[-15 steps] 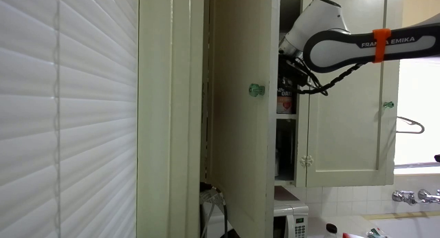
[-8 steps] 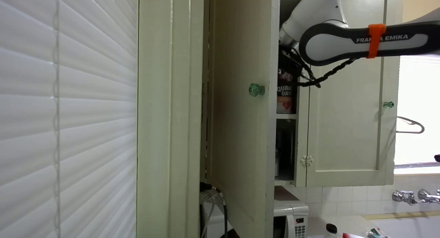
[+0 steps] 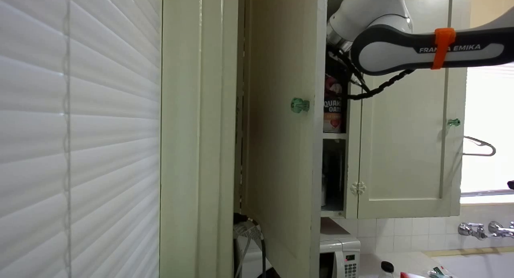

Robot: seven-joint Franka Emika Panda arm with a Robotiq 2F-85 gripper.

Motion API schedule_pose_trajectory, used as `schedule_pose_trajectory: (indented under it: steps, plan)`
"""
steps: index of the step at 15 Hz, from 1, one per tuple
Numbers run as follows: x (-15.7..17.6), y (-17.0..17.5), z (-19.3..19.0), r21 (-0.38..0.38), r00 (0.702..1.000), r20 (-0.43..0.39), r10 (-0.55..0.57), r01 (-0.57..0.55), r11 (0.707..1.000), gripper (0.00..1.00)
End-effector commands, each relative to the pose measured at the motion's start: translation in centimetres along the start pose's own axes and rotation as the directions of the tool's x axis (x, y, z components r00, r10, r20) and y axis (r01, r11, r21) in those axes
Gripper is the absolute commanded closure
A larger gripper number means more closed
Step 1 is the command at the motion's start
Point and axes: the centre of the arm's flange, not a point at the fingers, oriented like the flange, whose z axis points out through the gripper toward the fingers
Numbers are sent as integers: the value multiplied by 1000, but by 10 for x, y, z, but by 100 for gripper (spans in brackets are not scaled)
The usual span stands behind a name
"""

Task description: Put the box in the cupboard

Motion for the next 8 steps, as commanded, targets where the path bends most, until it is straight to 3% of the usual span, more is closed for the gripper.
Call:
schedule_pose_trajectory:
  steps: [1,5,6,8]
  plan:
    - [9,3,1,-60,994,-112,-11,4,998,97]
    - [5,14,21,-70,987,-152,-46,35,997,97]
    - [8,13,15,-72,991,-121,-48,39,997,87]
    - [5,15,22,-82,991,-121,-55,45,996,87]
